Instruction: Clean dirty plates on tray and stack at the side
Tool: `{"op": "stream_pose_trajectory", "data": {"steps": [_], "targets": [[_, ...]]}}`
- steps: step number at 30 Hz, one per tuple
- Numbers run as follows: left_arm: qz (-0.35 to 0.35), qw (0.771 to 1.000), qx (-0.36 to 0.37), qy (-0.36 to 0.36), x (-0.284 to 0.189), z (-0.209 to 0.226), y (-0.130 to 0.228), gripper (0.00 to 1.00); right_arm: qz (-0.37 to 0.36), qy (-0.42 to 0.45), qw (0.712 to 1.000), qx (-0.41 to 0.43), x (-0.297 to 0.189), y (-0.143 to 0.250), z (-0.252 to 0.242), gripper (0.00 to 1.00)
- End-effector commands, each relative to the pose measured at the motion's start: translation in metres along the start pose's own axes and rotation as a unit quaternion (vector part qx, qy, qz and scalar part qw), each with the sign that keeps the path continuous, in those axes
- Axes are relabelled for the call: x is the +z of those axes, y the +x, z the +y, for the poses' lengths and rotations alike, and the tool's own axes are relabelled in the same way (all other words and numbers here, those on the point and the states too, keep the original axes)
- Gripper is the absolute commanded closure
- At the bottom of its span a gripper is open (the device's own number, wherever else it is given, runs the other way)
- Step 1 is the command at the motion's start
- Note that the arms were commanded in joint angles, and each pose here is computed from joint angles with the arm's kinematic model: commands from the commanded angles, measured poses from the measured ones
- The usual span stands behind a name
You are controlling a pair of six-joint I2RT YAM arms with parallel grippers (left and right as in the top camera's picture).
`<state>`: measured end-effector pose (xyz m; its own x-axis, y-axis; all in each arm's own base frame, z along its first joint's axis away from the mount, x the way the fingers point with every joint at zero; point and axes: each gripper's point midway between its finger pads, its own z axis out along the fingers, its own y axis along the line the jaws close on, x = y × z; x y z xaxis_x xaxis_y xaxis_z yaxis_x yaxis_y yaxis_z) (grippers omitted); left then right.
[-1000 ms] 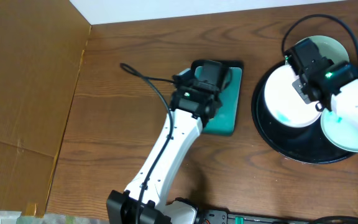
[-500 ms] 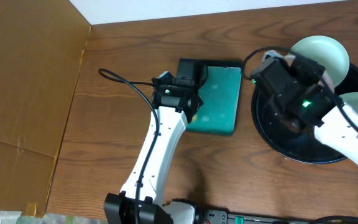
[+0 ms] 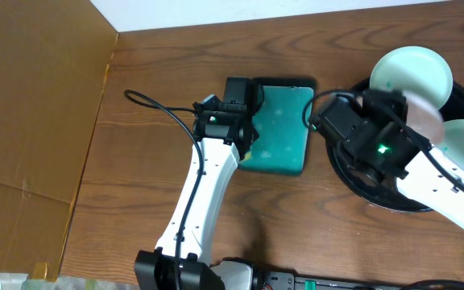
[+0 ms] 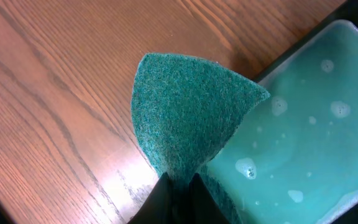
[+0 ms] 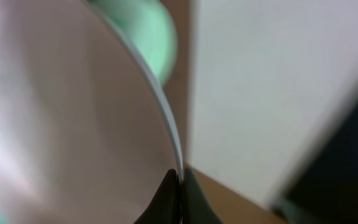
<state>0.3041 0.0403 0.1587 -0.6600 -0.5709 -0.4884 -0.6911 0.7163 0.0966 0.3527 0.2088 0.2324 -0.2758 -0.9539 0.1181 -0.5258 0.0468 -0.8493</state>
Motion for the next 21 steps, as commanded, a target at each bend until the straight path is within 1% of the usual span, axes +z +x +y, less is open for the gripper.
{"op": "stream_pose_trajectory", "data": {"steps": [1, 3, 5, 7, 9, 10, 12, 13, 14, 16, 19, 21], "targets": [[-0.002, 1.0, 0.006, -0.008, 0.001, 0.005, 0.0, 0.93, -0.055, -0.068, 0.995, 0.051, 0.004, -0.015, 0.015, 0.99], [-0.002, 1.0, 0.006, -0.008, 0.001, 0.005, 0.0, 0.93, -0.052, -0.037, 0.992, 0.109, 0.013, -0.013, -0.006, 0.99], [-0.002, 1.0, 0.006, -0.008, 0.001, 0.005, 0.0, 0.93, -0.072, -0.048, 0.982, 0.166, 0.022, -0.016, -0.015, 0.99], [-0.002, 1.0, 0.006, -0.008, 0.001, 0.005, 0.0, 0.94, -0.104, -0.107, 0.968, 0.202, 0.033, -0.021, -0.007, 0.99], [-0.002, 1.0, 0.006, -0.008, 0.001, 0.005, 0.0, 0.93, -0.14, -0.189, 0.943, 0.235, 0.042, -0.023, 0.006, 0.99], [-0.002, 1.0, 0.006, -0.008, 0.001, 0.005, 0.0, 0.93, -0.159, -0.236, 0.924, 0.256, 0.046, -0.021, 0.011, 0.99], [-0.002, 1.0, 0.006, -0.008, 0.001, 0.005, 0.0, 0.93, -0.168, -0.29, 0.887, 0.317, 0.06, -0.008, 0.01, 0.99], [-0.002, 1.0, 0.006, -0.008, 0.001, 0.005, 0.0, 0.93, -0.16, -0.307, 0.865, 0.364, 0.072, 0.006, 0.006, 0.99], [-0.002, 1.0, 0.006, -0.008, 0.001, 0.005, 0.0, 0.93, -0.154, -0.316, 0.849, 0.394, 0.079, 0.016, 0.002, 0.99], [-0.003, 1.0, 0.006, -0.008, 0.001, 0.005, 0.0, 0.93, -0.148, -0.342, 0.805, 0.461, 0.098, 0.044, -0.006, 0.99], [-0.004, 1.0, 0.005, -0.007, 0.001, 0.004, 0.0, 0.93, -0.189, -0.39, 0.739, 0.516, 0.111, 0.071, -0.017, 0.99], [-0.004, 1.0, 0.005, -0.006, 0.001, 0.004, 0.0, 0.93, -0.195, -0.4, 0.712, 0.543, 0.123, 0.091, -0.02, 0.99]]}}
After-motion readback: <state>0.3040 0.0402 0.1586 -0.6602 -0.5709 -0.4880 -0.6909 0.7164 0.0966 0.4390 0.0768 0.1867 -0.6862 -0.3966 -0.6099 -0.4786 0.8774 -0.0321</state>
